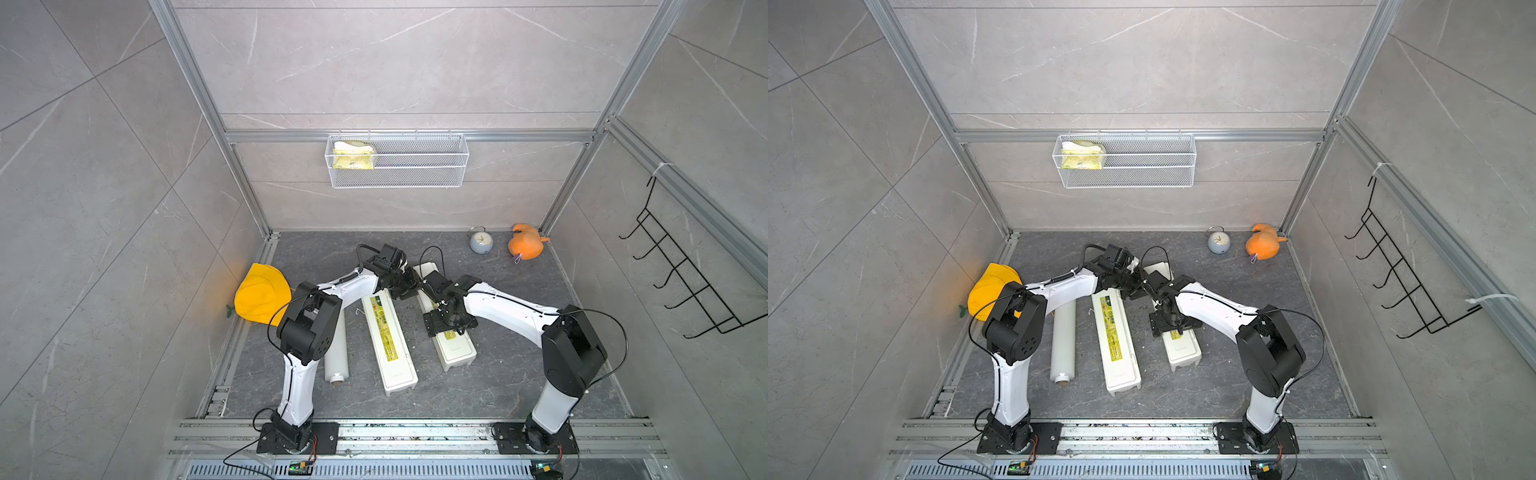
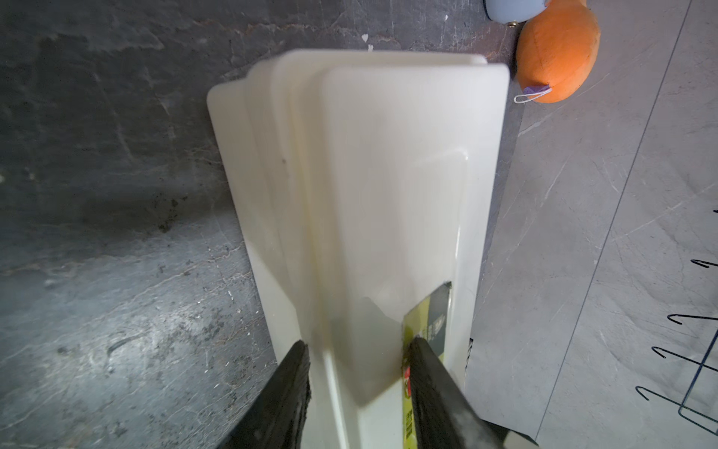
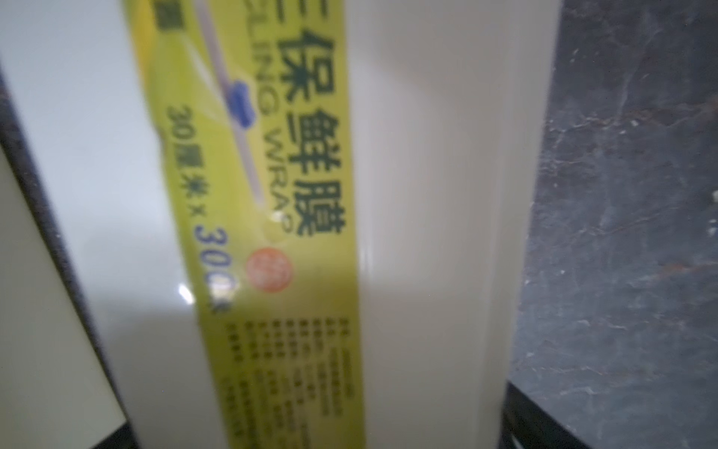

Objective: Put plastic wrap rolls into dispensers
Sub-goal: Close the lid on the plastic wrap cutting box.

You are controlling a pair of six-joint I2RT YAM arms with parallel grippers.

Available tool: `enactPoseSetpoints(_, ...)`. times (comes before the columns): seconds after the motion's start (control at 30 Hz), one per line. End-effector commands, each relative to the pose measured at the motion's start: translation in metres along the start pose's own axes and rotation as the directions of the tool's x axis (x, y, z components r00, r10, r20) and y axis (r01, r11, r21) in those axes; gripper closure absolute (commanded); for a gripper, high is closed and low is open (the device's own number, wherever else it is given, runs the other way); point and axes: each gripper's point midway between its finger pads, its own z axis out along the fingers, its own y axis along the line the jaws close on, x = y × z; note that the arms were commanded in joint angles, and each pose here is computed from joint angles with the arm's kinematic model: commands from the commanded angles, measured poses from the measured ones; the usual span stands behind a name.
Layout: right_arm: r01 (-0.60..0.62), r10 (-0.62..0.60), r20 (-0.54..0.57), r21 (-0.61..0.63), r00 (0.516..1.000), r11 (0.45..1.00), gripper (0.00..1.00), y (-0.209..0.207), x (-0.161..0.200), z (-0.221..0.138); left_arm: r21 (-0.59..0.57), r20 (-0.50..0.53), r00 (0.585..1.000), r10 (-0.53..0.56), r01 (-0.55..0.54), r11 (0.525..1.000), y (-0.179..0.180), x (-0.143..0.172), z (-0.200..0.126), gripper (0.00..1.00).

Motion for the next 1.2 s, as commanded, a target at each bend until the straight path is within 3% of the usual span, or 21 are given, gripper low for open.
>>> enactPoseSetpoints(0.0, 0.041, -0.042, 0.015, 0.075, 0.999, 0.996, 0.01, -0.012, -0.007, -0.011, -0.242, -0.051, 0.992, -0.113, 0.098, 0.965, 0.076, 0.026, 0.021, 0.56)
enactPoseSetpoints(0.2, 0.061, -0.061, -0.012, 0.019, 0.998, 0.998, 0.01, -0.002, -0.003, -0.007, -0.257, -0.063, 0.993, -0.096, 0.077, 0.963, 0.076, 0.025, 0.022, 0.56)
enactPoseSetpoints(0.33, 0.074, -0.074, 0.03, -0.008, 0.997, 0.997, 0.01, -0.003, -0.007, -0.03, -0.262, -0.068, 0.992, -0.107, 0.086, 0.961, 0.079, 0.027, 0.025, 0.56)
enactPoseSetpoints(0.63, 0.106, -0.081, 0.1, -0.284, 0.992, 0.953, 0.0, 0.001, -0.006, -0.072, -0.26, -0.065, 0.991, -0.116, 0.096, 0.961, 0.078, 0.028, 0.027, 0.56)
enactPoseSetpoints(0.8, 0.023, -0.012, 0.033, -0.379, 0.999, 0.925, 0.02, -0.019, 0.011, -0.047, -0.255, -0.072, 0.991, -0.116, 0.094, 0.962, 0.074, 0.031, 0.029, 0.56)
enactPoseSetpoints(1.17, -0.169, 0.125, -0.114, -0.607, 0.986, 0.776, 0.15, -0.006, 0.034, 0.008, -0.234, -0.106, 0.989, -0.105, 0.078, 0.969, 0.056, 0.049, 0.032, 0.55)
